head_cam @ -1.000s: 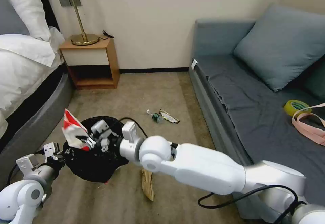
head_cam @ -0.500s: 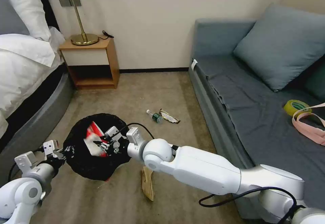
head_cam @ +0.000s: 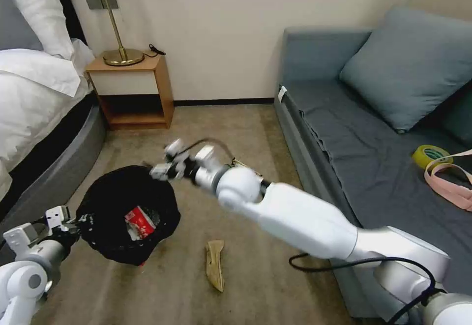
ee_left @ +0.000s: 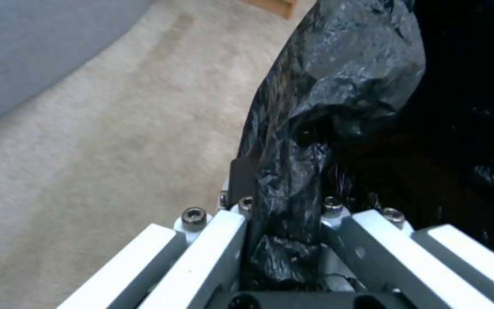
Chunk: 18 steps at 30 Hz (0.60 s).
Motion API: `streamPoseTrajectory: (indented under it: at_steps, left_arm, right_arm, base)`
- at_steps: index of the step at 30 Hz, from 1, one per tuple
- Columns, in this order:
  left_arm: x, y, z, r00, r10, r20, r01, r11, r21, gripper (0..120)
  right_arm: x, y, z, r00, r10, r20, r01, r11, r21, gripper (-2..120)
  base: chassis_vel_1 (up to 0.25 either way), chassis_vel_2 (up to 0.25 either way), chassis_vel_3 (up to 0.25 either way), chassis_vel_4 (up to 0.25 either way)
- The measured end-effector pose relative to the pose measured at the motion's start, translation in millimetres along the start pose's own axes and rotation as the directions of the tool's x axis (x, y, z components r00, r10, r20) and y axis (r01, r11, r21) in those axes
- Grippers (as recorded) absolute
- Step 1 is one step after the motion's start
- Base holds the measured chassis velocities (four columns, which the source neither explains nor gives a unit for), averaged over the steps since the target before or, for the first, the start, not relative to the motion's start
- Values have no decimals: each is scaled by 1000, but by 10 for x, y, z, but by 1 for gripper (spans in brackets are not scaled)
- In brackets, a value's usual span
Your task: Pick up the trash bin, then pick up the garbage on the floor and place it into the trash bin.
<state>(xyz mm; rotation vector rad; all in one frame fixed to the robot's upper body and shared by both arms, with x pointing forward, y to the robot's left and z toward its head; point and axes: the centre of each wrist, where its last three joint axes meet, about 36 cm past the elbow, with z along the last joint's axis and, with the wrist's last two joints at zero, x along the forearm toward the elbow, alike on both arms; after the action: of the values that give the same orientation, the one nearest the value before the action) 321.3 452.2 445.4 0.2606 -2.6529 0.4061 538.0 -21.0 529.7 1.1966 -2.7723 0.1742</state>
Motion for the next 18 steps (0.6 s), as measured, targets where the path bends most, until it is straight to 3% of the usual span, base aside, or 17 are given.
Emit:
streamPoseTrajectory:
  at_steps: [4,8,10,12,14,16,18]
  left_arm:
    - [5,97,-5,1000,-18,5,18,1000,0,2]
    - [0,170,-42,999,-34,20,33,999,24,2]
    - [3,222,-72,998,-48,31,46,998,39,2]
    - [5,234,-75,998,-50,32,49,998,42,2]
    - [12,261,-76,998,-56,32,54,998,44,2]
    - [13,266,-69,998,-57,31,56,997,46,2]
    - [13,265,-64,998,-57,31,55,997,47,2]
  right_arm:
    - [138,-319,104,992,84,-89,-89,995,-47,99]
    - [387,-457,471,964,69,-256,-94,992,-88,100]
    - [558,-411,699,924,16,-383,-82,984,-157,100]
    - [587,-387,743,913,0,-408,-79,981,-177,100]
    - [654,-200,941,840,-89,-536,-83,954,-288,100]
    - [624,-4,1089,794,-148,-590,-95,928,-361,100]
    - [582,99,1153,773,-167,-612,-105,917,-384,100]
  base:
    - [0,0,0,0]
    - [0,0,0,0]
    - [0,0,0,0]
    - [0,0,0,0]
    - [0,0,0,0]
    - [0,0,0,0]
    - [0,0,0,0]
